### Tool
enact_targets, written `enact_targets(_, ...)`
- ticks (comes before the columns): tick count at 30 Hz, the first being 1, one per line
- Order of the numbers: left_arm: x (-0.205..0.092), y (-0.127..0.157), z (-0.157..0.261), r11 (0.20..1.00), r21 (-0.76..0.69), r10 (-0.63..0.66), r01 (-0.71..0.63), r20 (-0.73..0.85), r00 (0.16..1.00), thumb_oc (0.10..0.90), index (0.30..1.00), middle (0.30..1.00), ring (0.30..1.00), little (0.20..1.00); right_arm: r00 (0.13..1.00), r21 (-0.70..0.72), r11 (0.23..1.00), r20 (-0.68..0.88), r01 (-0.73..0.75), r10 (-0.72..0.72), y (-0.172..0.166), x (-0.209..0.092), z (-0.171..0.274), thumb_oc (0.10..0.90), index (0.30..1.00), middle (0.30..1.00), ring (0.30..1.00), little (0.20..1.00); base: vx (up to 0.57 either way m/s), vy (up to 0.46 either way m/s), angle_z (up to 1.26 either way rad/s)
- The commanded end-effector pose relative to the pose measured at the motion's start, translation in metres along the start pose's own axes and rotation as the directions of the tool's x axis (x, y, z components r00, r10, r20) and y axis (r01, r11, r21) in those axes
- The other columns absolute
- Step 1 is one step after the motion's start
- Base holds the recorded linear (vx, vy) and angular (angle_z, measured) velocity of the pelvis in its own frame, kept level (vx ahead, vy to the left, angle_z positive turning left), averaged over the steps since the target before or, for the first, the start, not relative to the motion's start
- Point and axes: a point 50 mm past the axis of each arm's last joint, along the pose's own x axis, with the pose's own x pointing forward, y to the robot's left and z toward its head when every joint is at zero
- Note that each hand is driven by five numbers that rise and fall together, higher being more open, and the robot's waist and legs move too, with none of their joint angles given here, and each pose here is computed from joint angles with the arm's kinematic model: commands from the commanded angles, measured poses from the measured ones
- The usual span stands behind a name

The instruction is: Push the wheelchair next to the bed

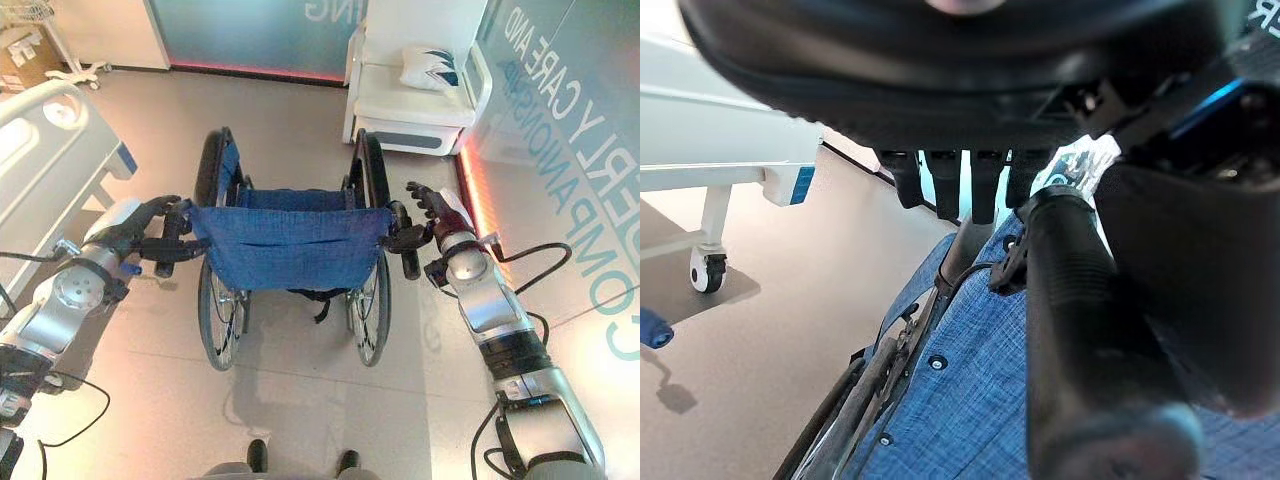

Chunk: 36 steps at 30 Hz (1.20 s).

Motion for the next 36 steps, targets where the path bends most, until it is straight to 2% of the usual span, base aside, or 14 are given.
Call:
enact_targets(1,-0.003,0.054,-0.033,0.984,0.157,0.113,-0.081,-0.205,0.972,0.800,0.900,0.900,0.900,0.900,0.895,-0.330,0.939,-0.382,0.101,-0.231,-0.061,-0.010,-0.070,0.800,0.900,0.900,0.900,0.900,-0.04,-0.002,0.02)
enact_targets(3,-0.003,0.057,-0.034,0.984,0.167,0.104,-0.068,-0.219,0.970,0.800,0.900,0.900,0.900,0.900,0.891,-0.337,0.939,-0.404,0.066,-0.208,-0.061,-0.010,-0.069,0.800,0.900,0.900,0.900,0.900,-0.02,-0.003,0.00)
enact_targets(4,-0.002,0.060,-0.036,0.982,0.183,0.083,-0.037,-0.247,0.965,0.800,0.900,0.900,0.900,0.900,0.869,-0.334,0.942,-0.471,-0.018,-0.150,-0.058,-0.009,-0.073,0.800,0.900,0.900,0.900,0.900,0.00,0.000,0.00)
enact_targets(7,0.000,0.063,-0.039,0.978,0.205,0.037,0.031,-0.318,0.947,0.800,0.900,0.900,0.900,0.900,0.822,-0.308,0.941,-0.566,-0.137,-0.066,-0.054,-0.008,-0.078,0.800,0.900,0.900,0.900,0.900,-0.02,-0.012,0.00)
enact_targets(13,0.004,0.068,-0.050,0.967,0.210,-0.024,0.143,-0.485,0.874,0.800,0.900,0.900,0.900,0.900,0.811,-0.247,0.953,-0.585,-0.177,-0.001,-0.049,0.003,-0.071,0.800,0.900,0.900,0.900,0.900,0.00,0.000,0.00)
enact_targets(18,0.010,0.068,-0.058,0.965,0.152,-0.068,0.214,-0.642,0.764,0.800,0.900,0.900,0.900,0.900,0.821,-0.241,0.949,-0.571,-0.202,0.030,-0.046,0.018,-0.049,0.800,0.900,0.900,0.900,0.900,0.00,0.000,0.00)
enact_targets(20,0.013,0.065,-0.059,0.976,0.088,-0.088,0.201,-0.681,0.727,0.800,0.900,0.900,0.900,0.900,0.823,-0.225,0.952,-0.565,-0.208,0.047,-0.044,0.024,-0.041,0.800,0.900,0.900,0.900,0.900,0.00,0.000,0.00)
enact_targets(24,0.020,0.057,-0.056,0.993,-0.054,-0.114,0.106,-0.687,0.718,0.800,0.900,0.900,0.900,0.900,0.829,-0.180,0.958,-0.552,-0.225,0.091,-0.034,0.032,-0.032,0.800,0.900,0.900,0.900,0.900,0.00,0.000,0.00)
enact_targets(25,0.022,0.050,-0.054,0.989,-0.126,-0.141,0.074,-0.689,0.711,0.800,0.900,0.900,0.900,0.900,0.829,-0.173,0.958,-0.551,-0.229,0.099,-0.028,0.034,-0.029,0.800,0.900,0.900,0.900,0.900,0.00,0.000,0.00)
enact_targets(28,0.022,0.041,-0.054,0.979,-0.199,-0.165,0.031,-0.705,0.690,0.800,0.900,0.900,0.900,0.900,0.826,-0.168,0.957,-0.552,-0.238,0.108,-0.025,0.035,-0.025,0.800,0.900,0.900,0.900,0.900,0.00,0.000,0.00)
enact_targets(32,0.020,0.031,-0.058,0.977,-0.207,-0.194,0.056,-0.745,0.639,0.800,0.900,0.900,0.900,0.900,0.826,-0.160,0.955,-0.550,-0.250,0.124,-0.019,0.037,-0.021,0.800,0.900,0.900,0.900,0.900,0.00,0.000,0.00)
enact_targets(36,0.025,0.030,-0.053,0.986,-0.142,-0.165,0.090,-0.724,0.670,0.800,0.900,0.900,0.900,0.900,0.830,-0.145,0.955,-0.540,-0.259,0.143,-0.015,0.038,-0.018,0.800,0.900,0.900,0.900,0.900,0.00,0.000,0.00)
